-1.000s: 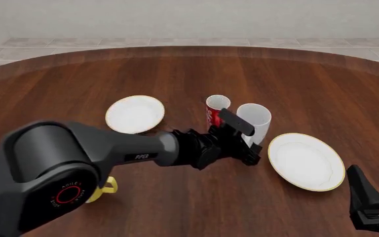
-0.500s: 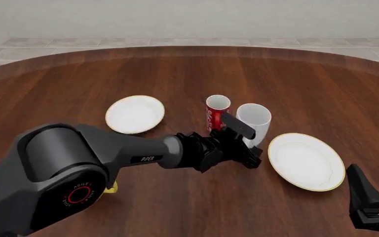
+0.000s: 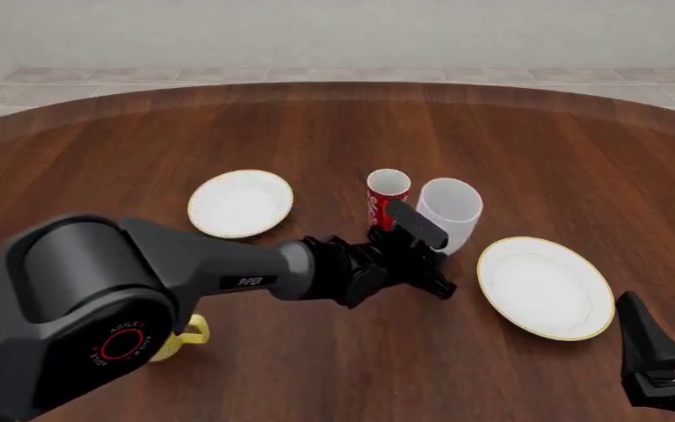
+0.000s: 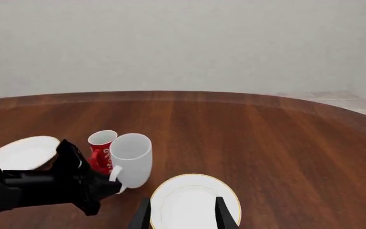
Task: Put the white mug on the left plate.
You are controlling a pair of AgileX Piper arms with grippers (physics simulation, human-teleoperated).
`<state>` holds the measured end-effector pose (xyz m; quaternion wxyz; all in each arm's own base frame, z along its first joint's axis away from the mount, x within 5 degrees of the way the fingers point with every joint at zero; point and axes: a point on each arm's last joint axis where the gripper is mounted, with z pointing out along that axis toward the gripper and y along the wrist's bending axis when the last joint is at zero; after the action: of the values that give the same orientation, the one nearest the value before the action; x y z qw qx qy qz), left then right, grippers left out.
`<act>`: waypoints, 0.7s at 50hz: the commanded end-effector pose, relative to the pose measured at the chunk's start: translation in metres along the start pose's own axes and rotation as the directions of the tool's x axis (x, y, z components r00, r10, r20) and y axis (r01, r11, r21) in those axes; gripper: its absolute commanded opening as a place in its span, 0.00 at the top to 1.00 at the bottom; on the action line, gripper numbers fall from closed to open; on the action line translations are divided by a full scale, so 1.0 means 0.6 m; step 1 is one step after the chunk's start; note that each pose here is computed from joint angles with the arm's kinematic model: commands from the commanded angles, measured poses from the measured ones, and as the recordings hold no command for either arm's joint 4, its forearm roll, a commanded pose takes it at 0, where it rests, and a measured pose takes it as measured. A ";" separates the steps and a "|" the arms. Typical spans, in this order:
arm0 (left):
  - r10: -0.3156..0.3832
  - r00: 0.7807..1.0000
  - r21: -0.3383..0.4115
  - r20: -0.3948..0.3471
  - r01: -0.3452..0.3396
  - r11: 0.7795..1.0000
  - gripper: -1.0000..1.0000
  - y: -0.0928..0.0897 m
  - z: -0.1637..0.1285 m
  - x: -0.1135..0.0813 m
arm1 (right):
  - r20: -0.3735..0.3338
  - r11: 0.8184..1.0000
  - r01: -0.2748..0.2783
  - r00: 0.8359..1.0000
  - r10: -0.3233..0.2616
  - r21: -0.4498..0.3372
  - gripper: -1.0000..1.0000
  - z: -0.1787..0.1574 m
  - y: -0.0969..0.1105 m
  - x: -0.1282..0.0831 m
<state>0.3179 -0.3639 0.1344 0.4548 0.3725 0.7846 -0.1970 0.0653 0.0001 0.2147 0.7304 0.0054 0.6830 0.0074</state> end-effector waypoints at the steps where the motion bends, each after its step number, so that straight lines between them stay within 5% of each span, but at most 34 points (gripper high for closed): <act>1: 0.032 0.999 -0.007 0.028 -0.032 0.999 1.00 0.006 -0.011 -0.007 | -0.002 1.000 0.001 1.000 -0.001 -0.002 0.00 0.002 0.000 0.000; 35: 0.114 0.986 0.004 0.124 -0.115 0.993 1.00 -0.016 -0.099 -0.074 | -0.004 1.000 0.004 1.000 -0.004 -0.004 0.00 0.002 0.000 0.000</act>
<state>0.2992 -0.3556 0.1765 0.4944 0.4006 0.7461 -0.1961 0.0661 0.0004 0.2147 0.7294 0.0034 0.6840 0.0075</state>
